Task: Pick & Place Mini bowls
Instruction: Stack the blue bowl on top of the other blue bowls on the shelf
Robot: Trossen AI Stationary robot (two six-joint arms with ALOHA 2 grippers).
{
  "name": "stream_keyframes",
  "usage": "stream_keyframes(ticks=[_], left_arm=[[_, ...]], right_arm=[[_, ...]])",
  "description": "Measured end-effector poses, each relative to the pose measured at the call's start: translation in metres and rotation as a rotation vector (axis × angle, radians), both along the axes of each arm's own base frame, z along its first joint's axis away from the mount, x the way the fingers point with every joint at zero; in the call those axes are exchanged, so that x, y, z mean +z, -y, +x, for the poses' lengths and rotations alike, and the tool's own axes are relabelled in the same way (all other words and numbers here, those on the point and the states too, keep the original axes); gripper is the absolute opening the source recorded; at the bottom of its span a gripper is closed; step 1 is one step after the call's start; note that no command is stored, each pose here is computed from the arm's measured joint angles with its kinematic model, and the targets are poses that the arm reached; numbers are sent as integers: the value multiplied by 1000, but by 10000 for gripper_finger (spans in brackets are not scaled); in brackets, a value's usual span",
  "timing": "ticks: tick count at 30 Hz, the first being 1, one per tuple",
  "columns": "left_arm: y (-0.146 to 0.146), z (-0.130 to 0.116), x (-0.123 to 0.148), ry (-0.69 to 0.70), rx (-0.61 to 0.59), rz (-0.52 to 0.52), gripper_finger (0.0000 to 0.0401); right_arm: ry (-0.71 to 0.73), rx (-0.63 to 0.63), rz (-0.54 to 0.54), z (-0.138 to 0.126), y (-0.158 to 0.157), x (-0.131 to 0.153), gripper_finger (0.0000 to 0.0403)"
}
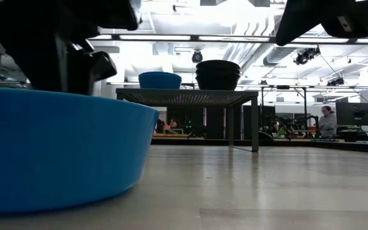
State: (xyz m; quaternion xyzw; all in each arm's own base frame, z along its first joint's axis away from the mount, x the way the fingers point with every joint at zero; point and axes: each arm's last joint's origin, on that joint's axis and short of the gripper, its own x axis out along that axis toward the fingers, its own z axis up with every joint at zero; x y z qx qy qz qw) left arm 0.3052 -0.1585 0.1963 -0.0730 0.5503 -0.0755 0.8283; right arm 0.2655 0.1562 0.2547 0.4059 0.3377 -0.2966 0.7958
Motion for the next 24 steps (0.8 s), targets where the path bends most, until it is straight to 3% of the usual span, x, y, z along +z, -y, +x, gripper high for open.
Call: stream_keyframes(ticks=[24], left_arm=[[1,-1,-3,-24,-23,-7,172]], right_arm=[[5,-2,-8,-2,-3,0,0]])
